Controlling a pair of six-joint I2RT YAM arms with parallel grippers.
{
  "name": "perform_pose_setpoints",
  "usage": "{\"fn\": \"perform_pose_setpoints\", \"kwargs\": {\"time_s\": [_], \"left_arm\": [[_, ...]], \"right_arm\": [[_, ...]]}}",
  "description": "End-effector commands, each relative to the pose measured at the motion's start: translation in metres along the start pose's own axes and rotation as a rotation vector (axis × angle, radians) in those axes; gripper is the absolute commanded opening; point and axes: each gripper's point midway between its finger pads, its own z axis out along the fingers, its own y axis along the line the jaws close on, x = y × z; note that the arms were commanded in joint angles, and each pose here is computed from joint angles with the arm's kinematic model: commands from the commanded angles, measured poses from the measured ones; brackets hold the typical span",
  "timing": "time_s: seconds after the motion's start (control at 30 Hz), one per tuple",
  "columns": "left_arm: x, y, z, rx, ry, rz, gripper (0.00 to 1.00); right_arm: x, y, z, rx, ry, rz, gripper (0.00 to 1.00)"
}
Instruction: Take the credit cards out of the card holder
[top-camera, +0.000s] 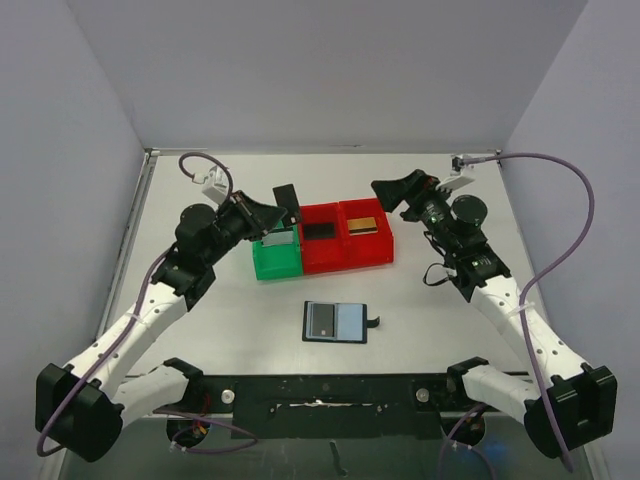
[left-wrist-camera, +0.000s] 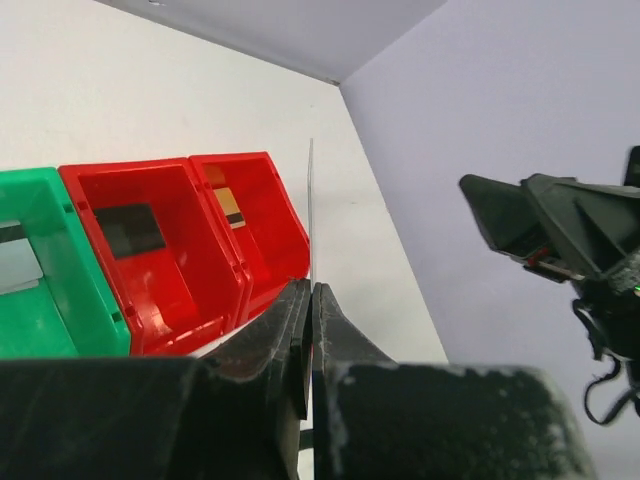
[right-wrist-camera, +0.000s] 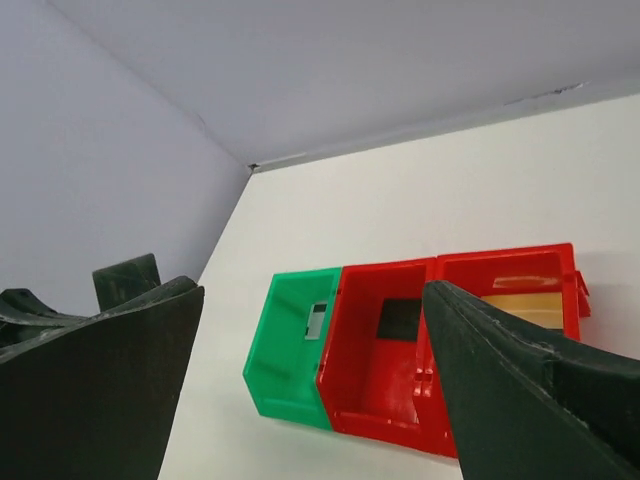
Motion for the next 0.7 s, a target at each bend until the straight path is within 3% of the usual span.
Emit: {"fn": "perform_pose_setpoints", "kwargs": {"time_s": [0.0,0.1,0.23,0.37,0.67], "left_arm": [[-0.002,-0.015,-0.021,0.169,-0.063,0.026,0.0],[0.014,0.001,-0.034,0.198,-0.006,0.004,0.0],[0.025,-0.011,-0.048,0.318,0.111,0.026,0.0],[0.014,-0.031,-0.066,0.422,0.036,-0.001,0.0],[0.033,-0.048,-0.089,0.588,0.087,0.016,0.0]], "right_arm": [[0.028,0.018,-0.011,-0.226,0.084,0.097,0.96],[0.048,0.027,-0.019,-0.323,0.169,0.075,0.92],[0.072,0.046,-0.028,-0.448,0.27,0.068,0.87],[0.088,0.055,-0.026,-0.438,0.379,0.073,0.81],[0.112,0.113,-0.037,-0.627,0.434,0.021,0.8]]}}
